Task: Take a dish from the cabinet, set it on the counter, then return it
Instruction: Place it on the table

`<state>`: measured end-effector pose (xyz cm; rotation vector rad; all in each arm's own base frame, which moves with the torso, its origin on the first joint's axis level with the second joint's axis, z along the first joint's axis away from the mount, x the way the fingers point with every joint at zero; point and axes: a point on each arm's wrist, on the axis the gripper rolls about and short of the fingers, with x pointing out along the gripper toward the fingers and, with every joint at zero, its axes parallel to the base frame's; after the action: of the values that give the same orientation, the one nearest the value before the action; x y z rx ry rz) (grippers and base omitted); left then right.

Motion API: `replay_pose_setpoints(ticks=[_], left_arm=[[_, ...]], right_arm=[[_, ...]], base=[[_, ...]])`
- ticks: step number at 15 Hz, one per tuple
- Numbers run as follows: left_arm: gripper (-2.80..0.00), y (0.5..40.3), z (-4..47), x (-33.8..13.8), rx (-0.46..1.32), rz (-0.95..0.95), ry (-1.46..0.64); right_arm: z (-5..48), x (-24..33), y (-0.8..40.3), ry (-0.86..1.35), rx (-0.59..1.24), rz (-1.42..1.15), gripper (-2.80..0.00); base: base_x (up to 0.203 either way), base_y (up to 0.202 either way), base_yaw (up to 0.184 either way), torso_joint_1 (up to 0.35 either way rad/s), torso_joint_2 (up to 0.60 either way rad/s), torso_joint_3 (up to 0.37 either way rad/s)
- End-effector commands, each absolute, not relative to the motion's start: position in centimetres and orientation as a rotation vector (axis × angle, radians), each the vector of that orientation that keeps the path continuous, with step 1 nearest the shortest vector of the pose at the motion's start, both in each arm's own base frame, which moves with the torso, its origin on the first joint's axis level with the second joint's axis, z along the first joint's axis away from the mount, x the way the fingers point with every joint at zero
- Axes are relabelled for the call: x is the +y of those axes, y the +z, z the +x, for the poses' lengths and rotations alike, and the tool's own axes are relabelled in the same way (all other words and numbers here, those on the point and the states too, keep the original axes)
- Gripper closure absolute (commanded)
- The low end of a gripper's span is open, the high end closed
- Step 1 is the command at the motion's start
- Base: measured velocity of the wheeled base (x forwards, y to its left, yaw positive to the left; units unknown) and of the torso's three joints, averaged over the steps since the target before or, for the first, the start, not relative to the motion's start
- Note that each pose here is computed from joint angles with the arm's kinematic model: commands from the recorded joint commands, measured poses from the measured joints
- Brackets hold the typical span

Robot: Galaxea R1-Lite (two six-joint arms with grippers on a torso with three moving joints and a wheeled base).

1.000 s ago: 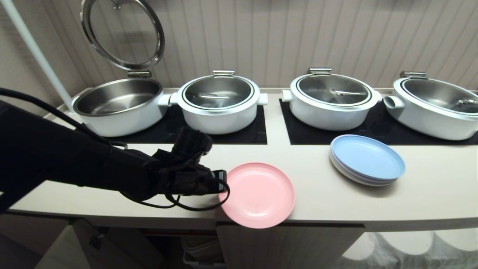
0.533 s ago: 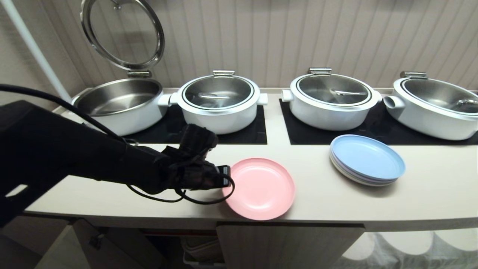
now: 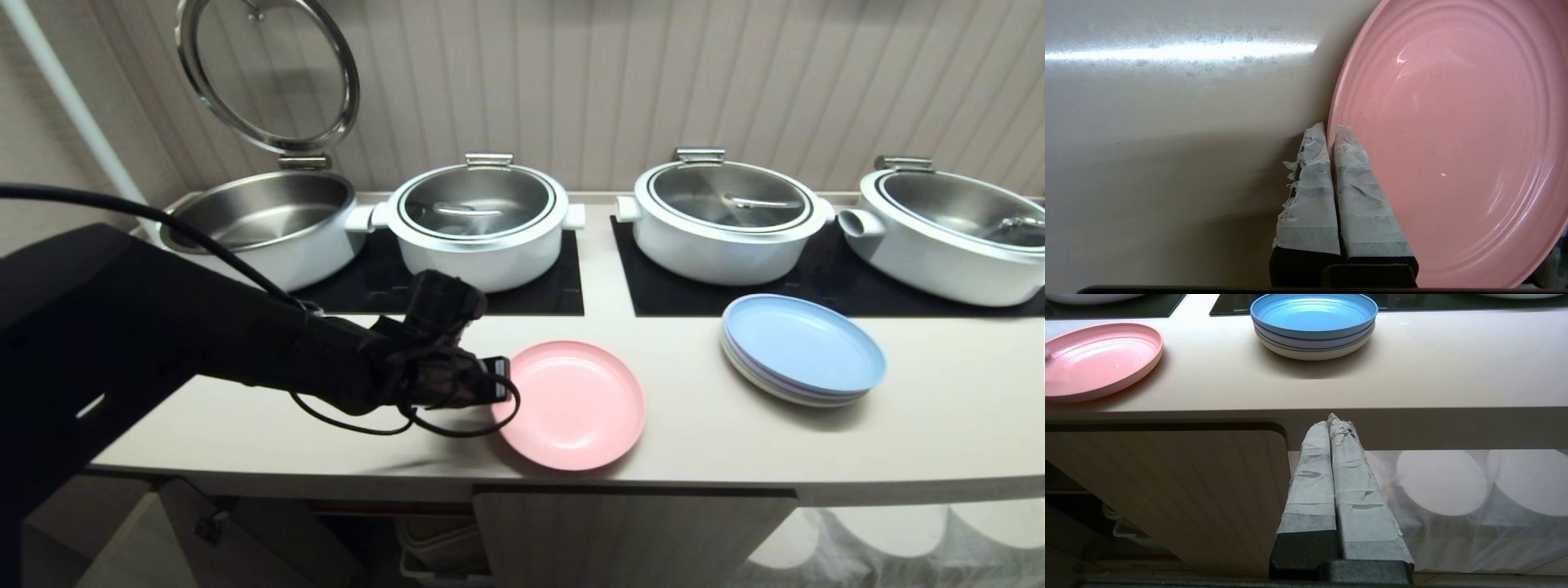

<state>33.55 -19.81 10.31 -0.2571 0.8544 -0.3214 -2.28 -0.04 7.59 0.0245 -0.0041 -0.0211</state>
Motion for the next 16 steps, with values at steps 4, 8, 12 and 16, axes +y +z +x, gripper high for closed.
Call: replay_pose_setpoints(ticks=[4,8,12,16], left_arm=[[0.0,10.11,33.99,-19.98,0.855,-0.281,-0.308],[0.0,10.3,34.15,-20.05,0.845,-0.283,-0.305],[0.0,10.48,34.24,-20.11,0.838,-0.286,-0.307],[-2.8,10.75,34.39,-20.2,0.828,-0.289,-0.31]], right_arm=[[-2.28,-0.04,7.6,-0.02,-0.005,0.025,0.0],[-2.28,-0.04,7.6,-0.02,-0.005,0.025,0.0],[-2.28,-0.04,7.6,-0.02,-0.005,0.025,0.0],[-2.28,-0.04,7.6,-0.02,-0.005,0.025,0.0]], base=[[0.0,0.0,0.0,0.0,0.0,0.0],[0.0,0.0,0.0,0.0,0.0,0.0],[0.0,0.0,0.0,0.0,0.0,0.0],[0.0,0.0,0.0,0.0,0.0,0.0]])
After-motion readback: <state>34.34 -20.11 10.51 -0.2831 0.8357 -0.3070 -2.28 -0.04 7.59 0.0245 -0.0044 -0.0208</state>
